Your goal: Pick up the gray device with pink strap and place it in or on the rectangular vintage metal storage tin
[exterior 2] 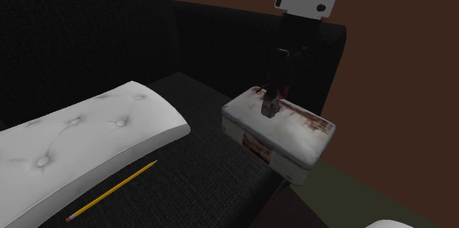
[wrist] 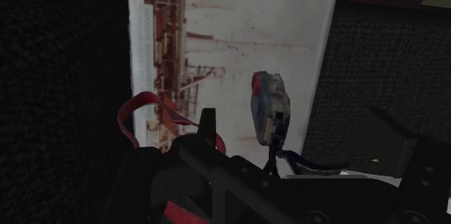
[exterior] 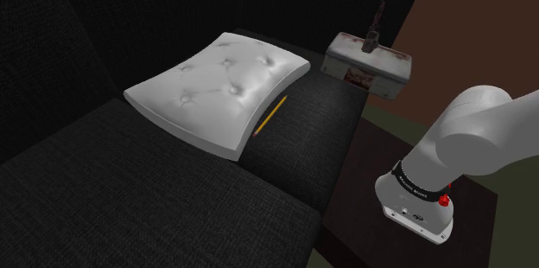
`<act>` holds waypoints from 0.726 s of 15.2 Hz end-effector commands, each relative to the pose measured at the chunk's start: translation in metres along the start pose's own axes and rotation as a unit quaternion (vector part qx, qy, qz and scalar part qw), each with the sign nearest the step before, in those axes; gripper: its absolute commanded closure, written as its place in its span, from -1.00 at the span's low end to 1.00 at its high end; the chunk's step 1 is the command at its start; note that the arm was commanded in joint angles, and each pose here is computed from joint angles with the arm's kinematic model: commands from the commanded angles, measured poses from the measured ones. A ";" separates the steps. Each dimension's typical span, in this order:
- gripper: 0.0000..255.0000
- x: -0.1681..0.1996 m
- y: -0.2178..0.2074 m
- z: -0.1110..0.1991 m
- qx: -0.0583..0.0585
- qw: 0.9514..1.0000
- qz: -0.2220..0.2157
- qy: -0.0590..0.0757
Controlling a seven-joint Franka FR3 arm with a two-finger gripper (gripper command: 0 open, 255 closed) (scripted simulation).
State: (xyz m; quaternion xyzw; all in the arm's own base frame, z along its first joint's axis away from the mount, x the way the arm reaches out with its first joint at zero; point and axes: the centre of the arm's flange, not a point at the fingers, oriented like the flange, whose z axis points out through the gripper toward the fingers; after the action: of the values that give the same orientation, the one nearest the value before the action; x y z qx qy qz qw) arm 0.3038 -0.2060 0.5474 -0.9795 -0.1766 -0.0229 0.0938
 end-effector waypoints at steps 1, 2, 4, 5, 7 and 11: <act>-1.00 -0.002 0.000 -0.020 0.000 1.000 0.000 0.000; -1.00 -0.002 0.000 -0.033 0.000 1.000 0.000 0.000; -1.00 -0.002 0.000 -0.044 0.000 1.000 0.000 0.000; -1.00 -0.002 0.000 -0.043 0.000 1.000 0.000 0.000; -1.00 -0.002 0.000 -0.044 0.000 1.000 0.000 0.000; -1.00 -0.002 0.000 -0.043 0.000 1.000 0.000 0.000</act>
State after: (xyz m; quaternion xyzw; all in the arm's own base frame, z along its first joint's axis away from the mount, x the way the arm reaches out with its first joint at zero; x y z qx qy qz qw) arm 0.3016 -0.2145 0.5900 -0.9795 -0.1767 -0.0229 0.0938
